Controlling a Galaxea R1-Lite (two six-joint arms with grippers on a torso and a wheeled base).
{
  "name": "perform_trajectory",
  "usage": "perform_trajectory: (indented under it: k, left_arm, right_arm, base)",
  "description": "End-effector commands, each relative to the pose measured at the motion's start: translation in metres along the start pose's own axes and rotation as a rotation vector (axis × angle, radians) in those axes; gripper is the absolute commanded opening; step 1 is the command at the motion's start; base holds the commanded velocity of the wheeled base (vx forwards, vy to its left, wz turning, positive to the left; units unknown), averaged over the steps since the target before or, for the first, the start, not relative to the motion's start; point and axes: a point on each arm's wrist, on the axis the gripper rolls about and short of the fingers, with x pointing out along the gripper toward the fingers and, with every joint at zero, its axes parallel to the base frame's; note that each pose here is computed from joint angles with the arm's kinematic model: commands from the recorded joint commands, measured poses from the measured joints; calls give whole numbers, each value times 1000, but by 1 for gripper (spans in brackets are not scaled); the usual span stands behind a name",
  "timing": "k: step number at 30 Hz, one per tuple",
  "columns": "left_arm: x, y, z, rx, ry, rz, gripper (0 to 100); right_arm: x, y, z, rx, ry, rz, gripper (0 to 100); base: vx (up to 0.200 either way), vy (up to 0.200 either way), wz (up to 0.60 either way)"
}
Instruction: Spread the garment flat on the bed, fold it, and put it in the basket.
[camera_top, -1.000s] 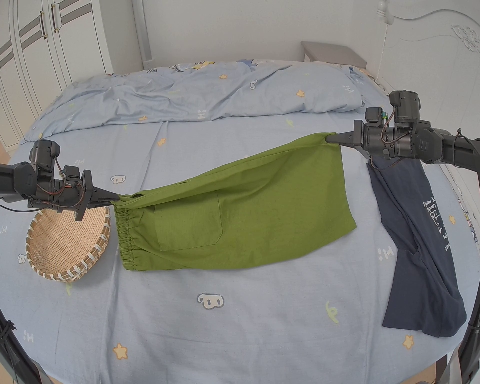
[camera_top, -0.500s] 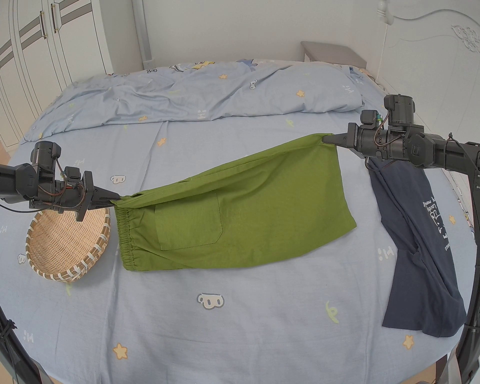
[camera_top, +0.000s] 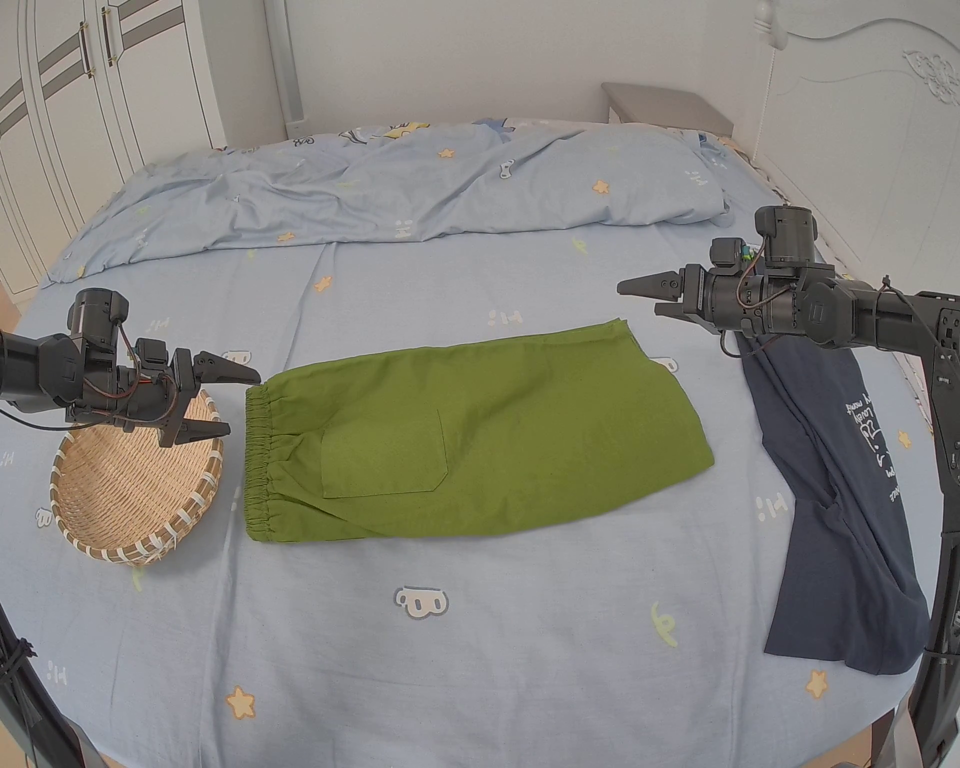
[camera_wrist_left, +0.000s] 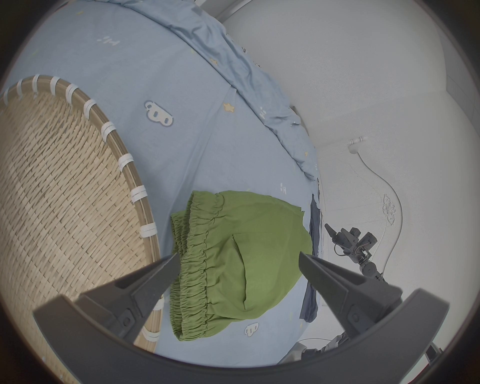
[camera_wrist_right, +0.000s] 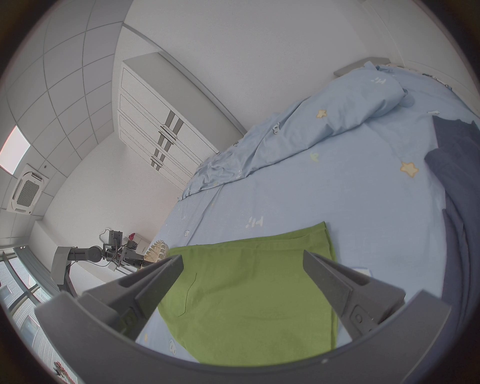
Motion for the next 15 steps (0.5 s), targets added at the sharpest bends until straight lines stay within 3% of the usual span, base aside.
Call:
perform_trajectory:
  k: [1, 6, 9, 15]
  left_arm:
    - [3, 4, -12, -5, 32, 6, 100]
    - [8, 13, -44, 77, 124, 14, 100]
    - [8, 2, -60, 112, 151, -6, 100]
    - [2, -11, -74, 164, 131, -29, 100]
  right_arm:
    - [-2, -6, -10, 28, 28, -16, 100]
    - [-41, 11, -23, 75, 64, -43, 100]
    - [-61, 18, -38, 89, 68, -56, 100]
    - [-91, 21, -61, 116, 22, -75, 100]
  base:
    - [0, 0, 0]
    - [0, 0, 0]
    - [0, 0, 0]
    - [0, 0, 0]
